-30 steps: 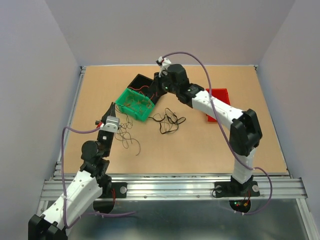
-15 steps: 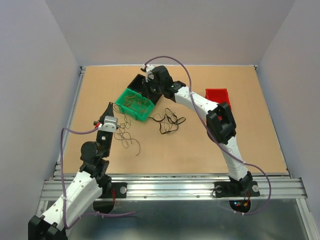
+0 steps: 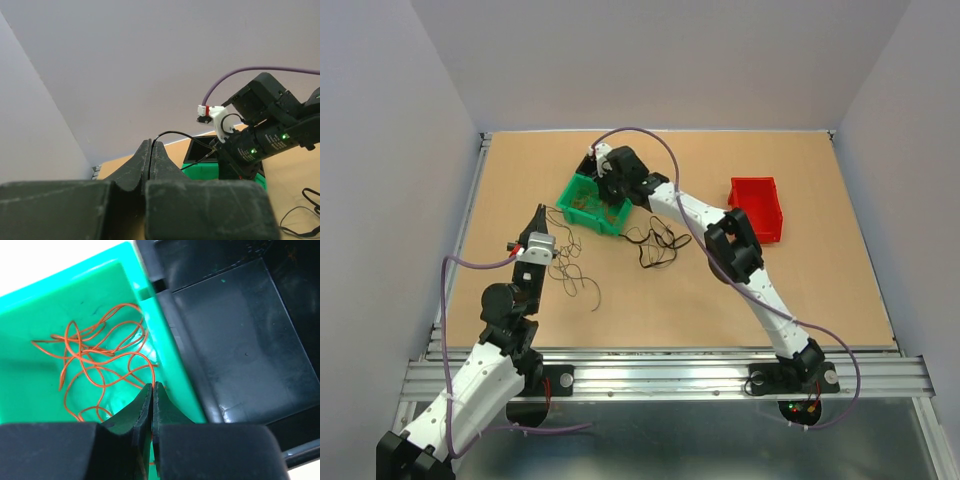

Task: Untangle the cables

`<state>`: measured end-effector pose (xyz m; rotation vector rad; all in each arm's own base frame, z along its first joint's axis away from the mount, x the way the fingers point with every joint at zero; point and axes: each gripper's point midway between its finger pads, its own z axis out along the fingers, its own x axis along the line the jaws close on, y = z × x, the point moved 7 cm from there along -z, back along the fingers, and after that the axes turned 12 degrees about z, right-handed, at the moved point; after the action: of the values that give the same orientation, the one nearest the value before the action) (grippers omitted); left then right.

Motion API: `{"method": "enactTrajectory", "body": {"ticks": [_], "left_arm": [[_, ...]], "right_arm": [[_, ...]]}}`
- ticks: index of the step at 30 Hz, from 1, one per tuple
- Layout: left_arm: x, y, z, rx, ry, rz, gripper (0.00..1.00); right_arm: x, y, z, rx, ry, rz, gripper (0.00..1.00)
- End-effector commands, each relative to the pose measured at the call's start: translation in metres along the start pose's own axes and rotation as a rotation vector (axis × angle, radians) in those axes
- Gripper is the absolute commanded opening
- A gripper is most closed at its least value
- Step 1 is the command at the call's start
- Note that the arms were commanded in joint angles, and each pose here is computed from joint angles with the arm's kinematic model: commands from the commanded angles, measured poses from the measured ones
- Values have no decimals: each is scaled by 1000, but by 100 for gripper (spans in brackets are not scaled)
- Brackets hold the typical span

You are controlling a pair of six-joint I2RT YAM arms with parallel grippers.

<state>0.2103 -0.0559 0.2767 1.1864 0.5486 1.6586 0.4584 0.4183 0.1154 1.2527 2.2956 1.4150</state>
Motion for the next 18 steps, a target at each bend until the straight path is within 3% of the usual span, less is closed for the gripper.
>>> {"method": "enactTrajectory", "body": {"ticks": [1, 13, 18], "left_arm": [[15, 19, 4, -76, 66, -12, 0], [14, 19, 5, -77, 59, -12, 0], [15, 19, 4, -73, 68, -12, 0]], "right_arm": [[33, 22, 1, -99, -70, -156, 4], [24, -55, 29, 52, -88, -176, 4], [26, -58, 29, 49, -83, -182, 5]]}}
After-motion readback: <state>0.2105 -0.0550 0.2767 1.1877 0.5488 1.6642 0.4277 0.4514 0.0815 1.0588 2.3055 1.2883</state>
